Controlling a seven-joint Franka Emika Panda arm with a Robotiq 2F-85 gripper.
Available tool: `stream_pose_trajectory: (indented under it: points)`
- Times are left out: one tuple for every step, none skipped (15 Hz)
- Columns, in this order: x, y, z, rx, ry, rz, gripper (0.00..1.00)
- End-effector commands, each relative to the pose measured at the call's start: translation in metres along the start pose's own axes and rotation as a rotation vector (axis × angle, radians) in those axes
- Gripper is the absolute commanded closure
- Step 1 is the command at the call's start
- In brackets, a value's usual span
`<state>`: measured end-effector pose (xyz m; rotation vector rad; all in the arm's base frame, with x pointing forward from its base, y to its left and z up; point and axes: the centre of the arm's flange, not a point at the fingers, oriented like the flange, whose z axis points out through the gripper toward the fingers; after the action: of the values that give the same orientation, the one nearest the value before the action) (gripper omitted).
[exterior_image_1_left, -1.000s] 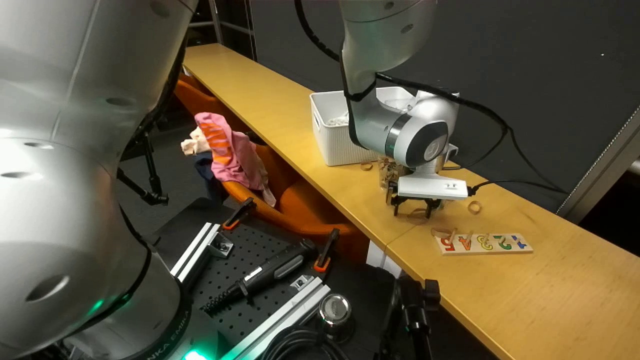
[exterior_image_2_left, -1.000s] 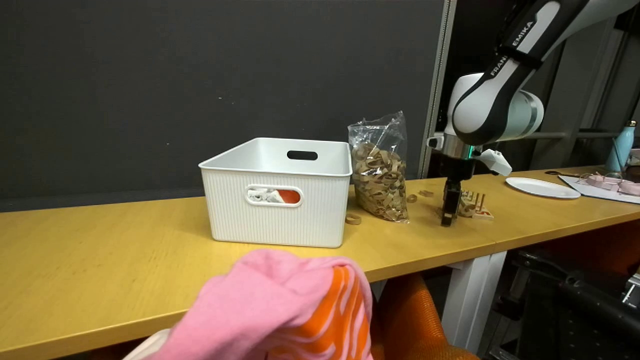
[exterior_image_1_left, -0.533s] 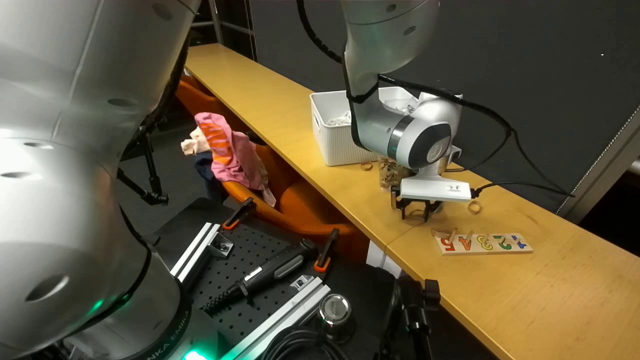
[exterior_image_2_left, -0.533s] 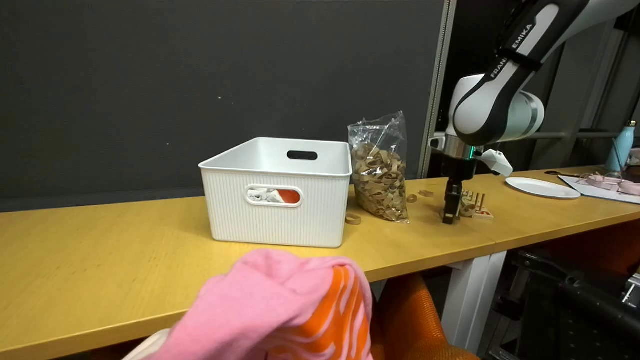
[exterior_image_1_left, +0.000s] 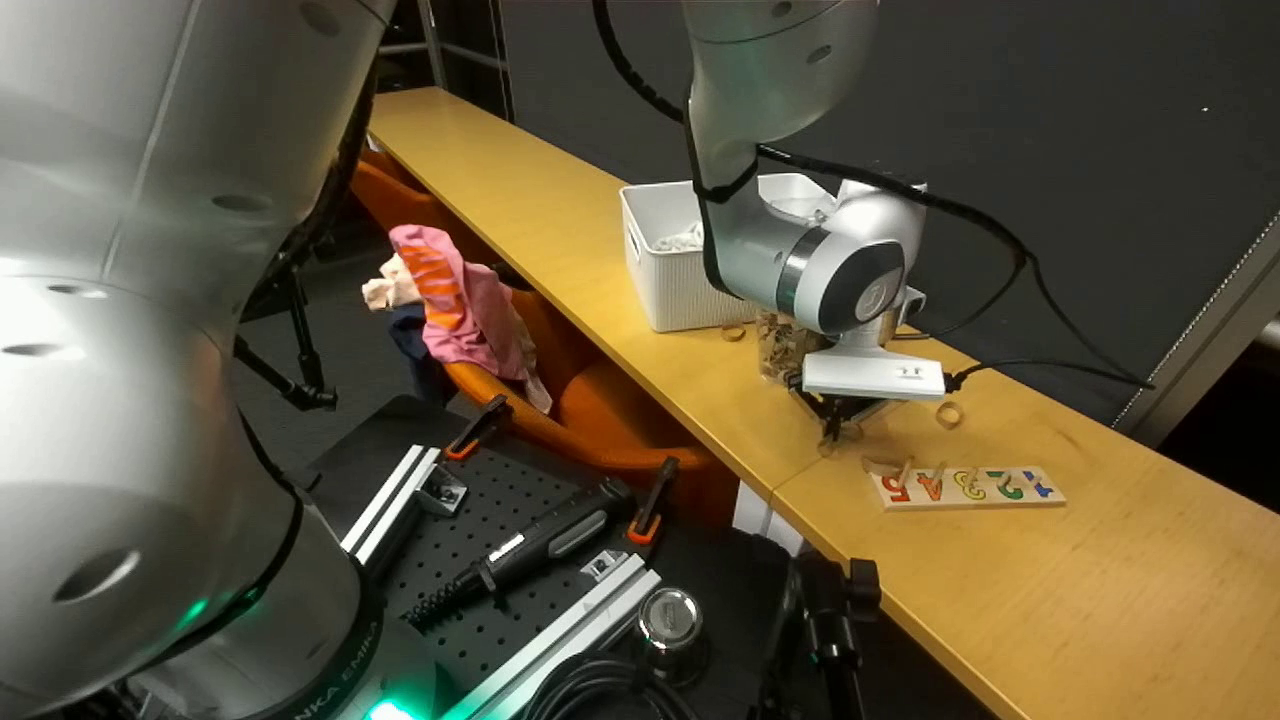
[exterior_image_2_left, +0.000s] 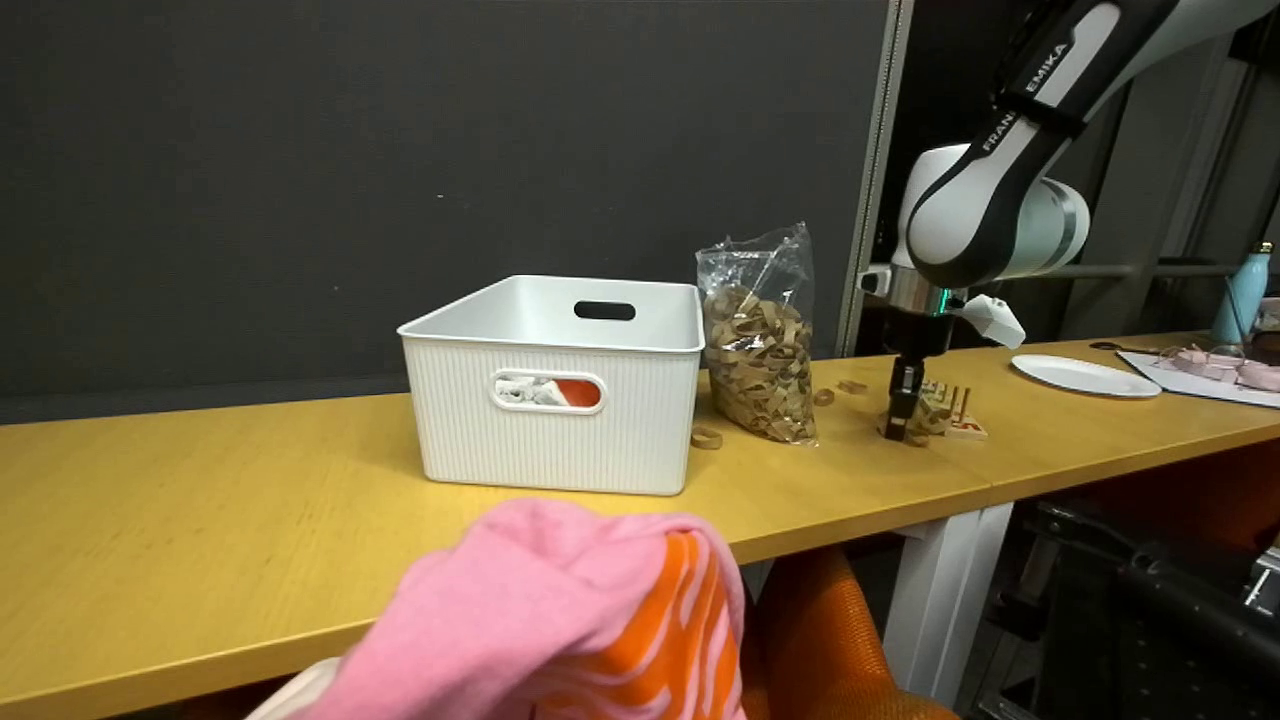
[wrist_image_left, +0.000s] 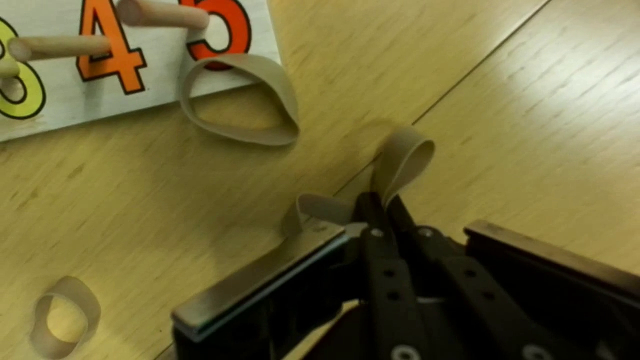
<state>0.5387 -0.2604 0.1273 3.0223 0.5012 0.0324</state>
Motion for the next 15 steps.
stream_pose_trajectory:
  points:
    - [-0.003, -0.001, -0.013, -0.013, 0.005, 0.023, 0.99]
    - [-0.004, -0.001, -0.016, -0.018, 0.008, 0.026, 0.99]
    - [-0.005, -0.001, -0.02, -0.021, 0.01, 0.031, 0.99]
    - [-0.008, -0.001, -0.024, -0.025, 0.014, 0.035, 0.99]
    - [-0.009, -0.001, -0.027, -0.029, 0.016, 0.039, 0.99]
    - [-0.012, 0.0, -0.029, -0.033, 0.014, 0.047, 0.99]
    - [-0.015, 0.002, -0.03, -0.038, 0.011, 0.055, 0.99]
    - [-0.019, 0.004, -0.031, -0.042, 0.009, 0.065, 0.99]
    - [-0.023, 0.007, -0.031, -0.041, 0.005, 0.074, 0.99]
    - [-0.026, 0.01, -0.031, -0.042, 0.002, 0.083, 0.99]
    - [-0.029, 0.013, -0.029, -0.042, -0.006, 0.091, 0.99]
    - [-0.032, 0.016, -0.026, -0.042, -0.012, 0.099, 0.99]
    - [-0.034, 0.019, -0.025, -0.043, -0.016, 0.106, 0.99]
    - [-0.036, 0.022, -0.023, -0.043, -0.021, 0.113, 0.99]
    - [-0.038, 0.023, -0.022, -0.043, -0.025, 0.12, 0.8]
